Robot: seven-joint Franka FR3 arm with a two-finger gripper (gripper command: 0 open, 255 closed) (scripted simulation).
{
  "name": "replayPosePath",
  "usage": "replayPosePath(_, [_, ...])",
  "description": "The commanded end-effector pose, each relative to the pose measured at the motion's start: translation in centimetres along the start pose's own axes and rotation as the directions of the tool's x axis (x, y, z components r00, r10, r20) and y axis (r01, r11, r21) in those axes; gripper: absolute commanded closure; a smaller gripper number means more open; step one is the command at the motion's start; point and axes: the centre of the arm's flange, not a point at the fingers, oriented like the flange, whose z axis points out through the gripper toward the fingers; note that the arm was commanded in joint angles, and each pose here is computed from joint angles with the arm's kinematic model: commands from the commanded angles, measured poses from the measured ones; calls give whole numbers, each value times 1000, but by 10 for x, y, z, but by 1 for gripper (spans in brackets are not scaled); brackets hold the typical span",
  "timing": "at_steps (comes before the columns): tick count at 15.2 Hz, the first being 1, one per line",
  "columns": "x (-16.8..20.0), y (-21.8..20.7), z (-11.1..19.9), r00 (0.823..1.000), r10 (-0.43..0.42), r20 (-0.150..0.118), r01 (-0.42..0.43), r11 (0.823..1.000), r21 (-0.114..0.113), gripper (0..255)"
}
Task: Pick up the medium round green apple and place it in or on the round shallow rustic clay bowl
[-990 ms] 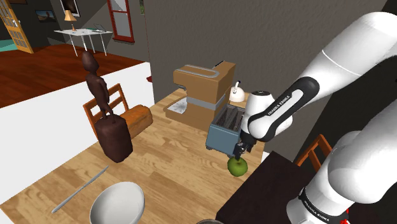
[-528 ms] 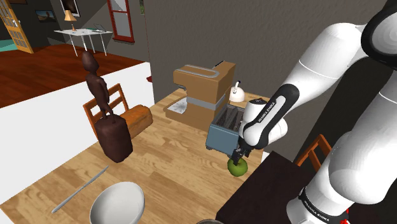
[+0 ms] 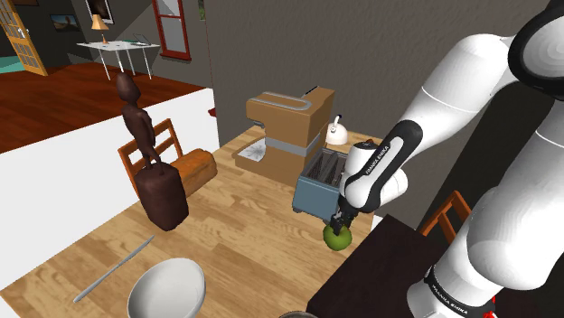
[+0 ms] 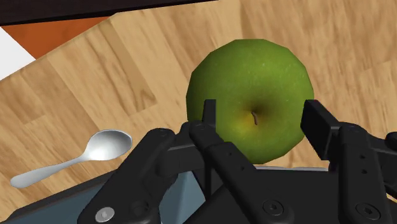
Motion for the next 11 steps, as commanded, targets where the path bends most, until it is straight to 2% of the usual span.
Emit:
replayPosePath(1, [0, 0, 0, 1000, 0, 0, 0, 1000, 0, 255])
replayPosePath(9, [0, 0, 0, 1000, 0, 0, 0, 1000, 0, 255])
replayPosePath(11, [0, 0, -11, 1000, 0, 0, 0, 1000, 0, 255])
